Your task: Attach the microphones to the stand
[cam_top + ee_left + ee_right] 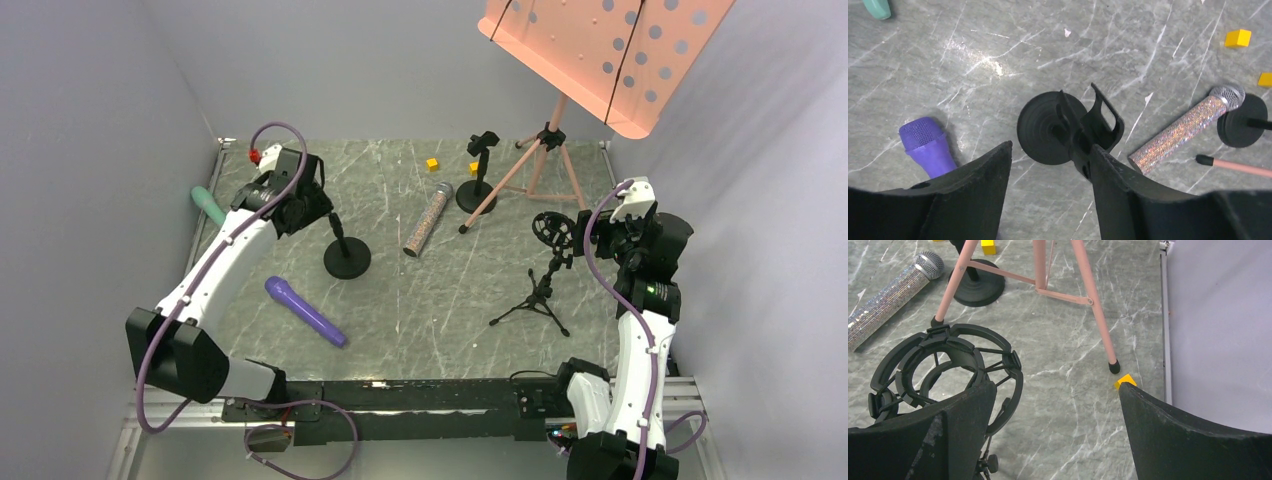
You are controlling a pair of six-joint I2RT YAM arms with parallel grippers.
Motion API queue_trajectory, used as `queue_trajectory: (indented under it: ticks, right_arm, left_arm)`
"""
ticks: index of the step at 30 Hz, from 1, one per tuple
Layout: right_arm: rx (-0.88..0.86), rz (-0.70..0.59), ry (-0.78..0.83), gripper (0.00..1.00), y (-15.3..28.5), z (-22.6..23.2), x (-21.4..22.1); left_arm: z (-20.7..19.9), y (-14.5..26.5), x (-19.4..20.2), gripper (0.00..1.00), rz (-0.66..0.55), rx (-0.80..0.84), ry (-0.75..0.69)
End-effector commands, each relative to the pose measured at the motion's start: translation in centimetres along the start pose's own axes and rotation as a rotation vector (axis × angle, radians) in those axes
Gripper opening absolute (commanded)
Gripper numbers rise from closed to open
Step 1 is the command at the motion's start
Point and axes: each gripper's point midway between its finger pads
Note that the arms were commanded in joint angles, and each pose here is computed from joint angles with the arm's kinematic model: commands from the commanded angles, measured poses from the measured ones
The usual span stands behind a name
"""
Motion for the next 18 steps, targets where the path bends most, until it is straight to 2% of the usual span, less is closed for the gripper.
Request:
queue_trajectory:
  ticks: [1,6,7,8,11,15,18]
  right_arm:
    - [-0.028,0.129,-0.030,1.00,0.3,1.1,3.6]
    - [-0.022,0.133,-0.030,1.00,0.2,1.0,3.7]
    - [-0.018,0.133,-0.031,1.00,0.2,0.9,3.7]
    - [-0.016,0.133,-0.031,1.00,0.2,0.8,3.7]
    - [-0.005,0.134,-0.029,1.00,0.2,0.6,3.8]
    - [0.008,0.136,-0.027,1.00,0.2,0.4,3.8]
    - [0.020,0.141,-0.026,1.00,0.2,0.1,3.9]
  left_arm:
    - [-0.3,-0.3,-1.1,0.60,-0.050,-0.022,0.029]
    - [-0.9,-1.1,-0.7,0.43,-0.036,-0.020,0.021]
    - [-0.9,-1.2,-0.6,0.37,-0.031,-0.022,0.017]
    - [-1.0,-1.3,-0.5,0.25,-0.028,-0.021,0.012]
    - [-1.3,-1.4,-0.4,0.01,-0.019,-0.004,0.003]
    - [-1.7,-0.2,-0.7,0.00,-0.023,0.044,-0.020]
    - [-2.9,1.6,-1.0,0.00,-0.017,0.158,-0.081]
Point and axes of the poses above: each gripper's point midway between its finger pads, its own y axis back along the fingers, its own z axis along the line the jaws close on, x = y × z, and after that the axes turned 3 degrees about y, right-handed
